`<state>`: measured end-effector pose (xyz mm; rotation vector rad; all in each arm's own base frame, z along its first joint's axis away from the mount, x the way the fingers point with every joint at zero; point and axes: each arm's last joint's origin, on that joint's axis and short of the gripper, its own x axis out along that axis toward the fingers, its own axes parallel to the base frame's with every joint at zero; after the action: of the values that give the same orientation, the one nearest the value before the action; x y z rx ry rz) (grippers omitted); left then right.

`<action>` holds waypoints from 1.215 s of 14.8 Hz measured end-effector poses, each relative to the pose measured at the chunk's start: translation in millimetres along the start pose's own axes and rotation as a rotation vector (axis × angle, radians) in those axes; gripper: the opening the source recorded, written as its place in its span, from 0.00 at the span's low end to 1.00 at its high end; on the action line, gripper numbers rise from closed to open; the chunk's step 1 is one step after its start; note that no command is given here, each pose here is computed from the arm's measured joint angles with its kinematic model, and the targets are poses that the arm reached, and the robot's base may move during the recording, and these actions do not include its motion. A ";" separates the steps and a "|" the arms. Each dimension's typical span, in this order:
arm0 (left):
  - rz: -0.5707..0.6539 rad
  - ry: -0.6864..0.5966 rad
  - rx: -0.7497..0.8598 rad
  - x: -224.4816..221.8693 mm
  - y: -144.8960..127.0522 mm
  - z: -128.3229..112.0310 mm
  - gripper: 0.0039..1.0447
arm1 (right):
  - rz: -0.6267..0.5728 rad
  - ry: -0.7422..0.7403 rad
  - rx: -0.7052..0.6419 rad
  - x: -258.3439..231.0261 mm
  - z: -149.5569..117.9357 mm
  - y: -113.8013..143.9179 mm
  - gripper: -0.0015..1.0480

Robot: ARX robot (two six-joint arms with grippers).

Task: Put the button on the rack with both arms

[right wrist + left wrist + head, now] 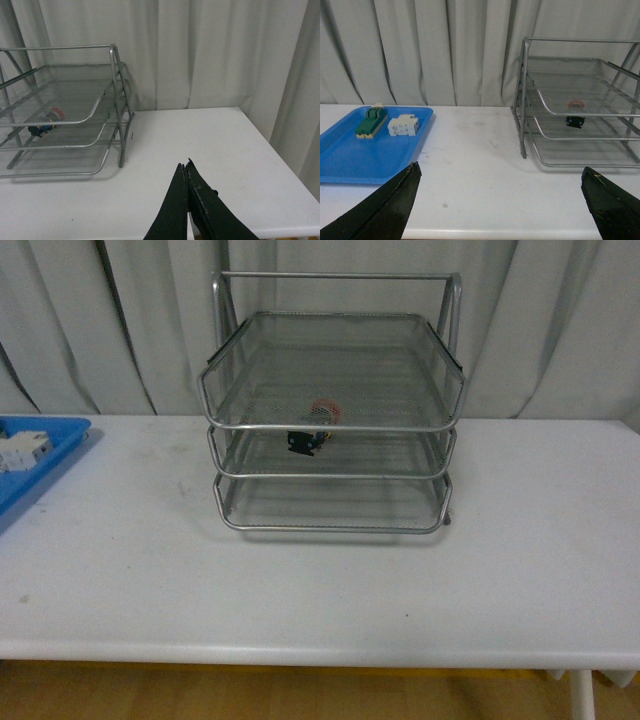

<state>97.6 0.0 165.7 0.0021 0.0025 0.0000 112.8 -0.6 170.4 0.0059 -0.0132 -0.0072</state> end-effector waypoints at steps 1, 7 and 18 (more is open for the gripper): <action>0.000 0.000 0.000 0.0 0.0 0.0 0.94 | 0.000 -0.002 0.000 -1.3 0.1 0.0 0.02; 0.000 0.000 0.000 0.0 0.0 0.0 0.94 | 0.000 0.000 0.000 -3.2 -0.3 0.0 0.02; 0.000 0.000 0.000 0.0 0.0 0.0 0.94 | 0.003 0.008 -0.002 -15.7 -3.3 0.0 0.58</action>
<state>97.6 0.0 165.7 0.0021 0.0021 0.0000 97.1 -0.4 166.9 0.0036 -0.0055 -0.0046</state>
